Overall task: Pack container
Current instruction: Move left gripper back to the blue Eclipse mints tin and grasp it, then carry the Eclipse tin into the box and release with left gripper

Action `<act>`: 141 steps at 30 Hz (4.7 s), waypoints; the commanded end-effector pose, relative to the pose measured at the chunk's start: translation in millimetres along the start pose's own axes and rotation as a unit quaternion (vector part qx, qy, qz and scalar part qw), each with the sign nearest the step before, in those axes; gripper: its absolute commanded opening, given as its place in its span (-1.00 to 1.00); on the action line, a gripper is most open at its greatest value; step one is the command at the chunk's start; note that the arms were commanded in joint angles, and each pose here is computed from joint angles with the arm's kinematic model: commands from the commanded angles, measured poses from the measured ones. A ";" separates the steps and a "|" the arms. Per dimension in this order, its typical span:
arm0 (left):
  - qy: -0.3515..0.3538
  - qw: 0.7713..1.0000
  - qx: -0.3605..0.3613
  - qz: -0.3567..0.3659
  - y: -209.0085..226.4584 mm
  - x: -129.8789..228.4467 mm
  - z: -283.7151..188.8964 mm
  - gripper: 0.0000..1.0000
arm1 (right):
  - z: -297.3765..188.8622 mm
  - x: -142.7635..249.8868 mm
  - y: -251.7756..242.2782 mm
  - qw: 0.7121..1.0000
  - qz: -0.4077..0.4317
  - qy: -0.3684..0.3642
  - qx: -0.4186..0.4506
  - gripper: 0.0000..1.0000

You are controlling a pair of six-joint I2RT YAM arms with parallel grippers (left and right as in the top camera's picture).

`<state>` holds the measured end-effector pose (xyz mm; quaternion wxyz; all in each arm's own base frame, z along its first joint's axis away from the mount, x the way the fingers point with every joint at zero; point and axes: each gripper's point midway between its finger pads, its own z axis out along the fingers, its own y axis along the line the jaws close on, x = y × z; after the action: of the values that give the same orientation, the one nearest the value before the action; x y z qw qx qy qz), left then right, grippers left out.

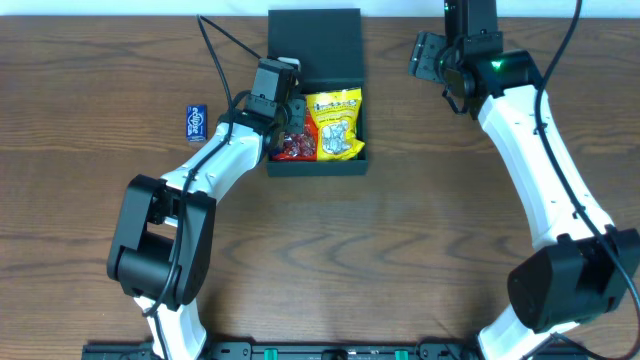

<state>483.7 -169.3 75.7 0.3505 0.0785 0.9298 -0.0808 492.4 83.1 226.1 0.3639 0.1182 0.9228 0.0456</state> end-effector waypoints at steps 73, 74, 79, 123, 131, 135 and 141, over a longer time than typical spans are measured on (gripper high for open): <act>0.117 0.983 -0.124 -0.068 202.6 74.4 12.5 0.25 | 0.2 4.5 -7.1 1.000 -0.005 0.013 0.010 0.49; 0.115 0.983 -0.125 -0.068 202.8 73.4 12.7 0.24 | 0.2 4.5 -7.1 1.000 -0.005 0.013 0.010 0.48; 0.114 0.983 -0.128 -0.068 204.6 73.5 14.2 0.18 | 0.2 4.5 -7.1 1.000 -0.005 0.013 0.010 0.49; -0.014 0.999 0.053 0.004 -41.2 -32.7 -70.4 -0.88 | 2.7 -4.8 -32.4 0.999 0.015 0.009 0.027 0.54; 0.023 1.000 0.012 -0.013 -48.7 -7.2 -62.8 -0.88 | 2.6 -4.6 -32.3 0.999 0.015 0.009 0.027 0.56; 0.034 0.999 0.013 -0.035 -49.3 -1.9 -61.7 -0.88 | 2.7 -4.8 -32.4 0.999 0.015 0.009 0.027 0.57; 0.033 0.999 0.013 -0.036 -49.2 -2.2 -61.5 -0.41 | 2.6 -4.8 -32.5 0.999 0.015 0.009 0.027 0.59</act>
<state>431.3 -206.8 126.2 0.3110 0.0664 0.9421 -0.1069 490.3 53.5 220.6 0.3499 0.1444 0.9251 0.0304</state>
